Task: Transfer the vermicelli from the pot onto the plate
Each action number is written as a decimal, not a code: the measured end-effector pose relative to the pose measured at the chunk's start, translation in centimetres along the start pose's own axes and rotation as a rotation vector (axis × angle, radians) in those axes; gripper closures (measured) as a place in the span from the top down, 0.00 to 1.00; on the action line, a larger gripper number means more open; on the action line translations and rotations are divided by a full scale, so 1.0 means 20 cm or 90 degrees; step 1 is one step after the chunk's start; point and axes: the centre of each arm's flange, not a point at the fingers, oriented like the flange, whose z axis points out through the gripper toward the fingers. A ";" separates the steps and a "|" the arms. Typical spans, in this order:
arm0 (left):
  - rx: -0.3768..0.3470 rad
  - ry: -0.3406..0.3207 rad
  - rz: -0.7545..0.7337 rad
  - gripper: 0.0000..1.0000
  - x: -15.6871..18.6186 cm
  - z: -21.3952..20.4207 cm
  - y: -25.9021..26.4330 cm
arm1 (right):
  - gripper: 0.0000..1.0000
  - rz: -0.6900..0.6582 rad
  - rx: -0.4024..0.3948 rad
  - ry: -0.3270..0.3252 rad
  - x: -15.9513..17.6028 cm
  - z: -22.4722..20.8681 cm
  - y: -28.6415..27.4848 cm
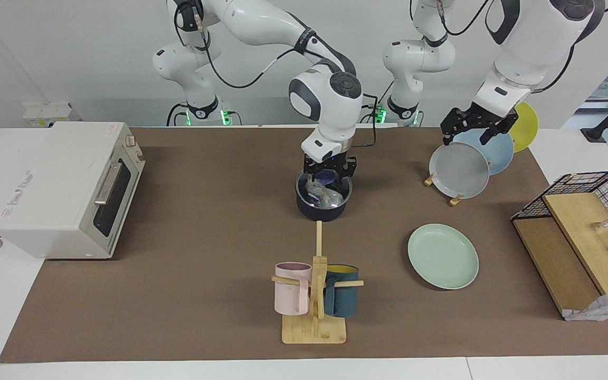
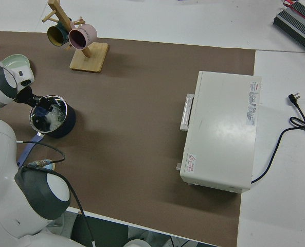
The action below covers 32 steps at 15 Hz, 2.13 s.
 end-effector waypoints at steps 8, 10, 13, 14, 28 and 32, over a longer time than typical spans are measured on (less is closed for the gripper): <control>0.000 0.000 0.000 1.00 0.00 0.00 0.00 | 0.71 -0.005 -0.005 -0.002 -0.02 0.01 0.00; 0.000 0.000 0.002 1.00 0.00 0.00 0.01 | 0.66 -0.005 -0.006 -0.001 -0.02 0.01 0.00; 0.000 0.001 0.005 1.00 0.00 0.00 0.02 | 0.66 -0.010 -0.006 -0.001 -0.02 0.01 0.00; 0.000 0.003 0.005 1.00 0.00 0.00 0.02 | 0.66 -0.019 -0.006 -0.001 -0.02 0.01 0.01; -0.006 0.036 0.084 1.00 0.00 0.15 0.38 | 0.66 -0.161 -0.009 -0.039 0.64 -0.23 1.05; -0.027 0.042 0.096 1.00 -0.04 0.49 0.78 | 0.66 -0.196 -0.005 -0.065 0.78 -0.09 1.46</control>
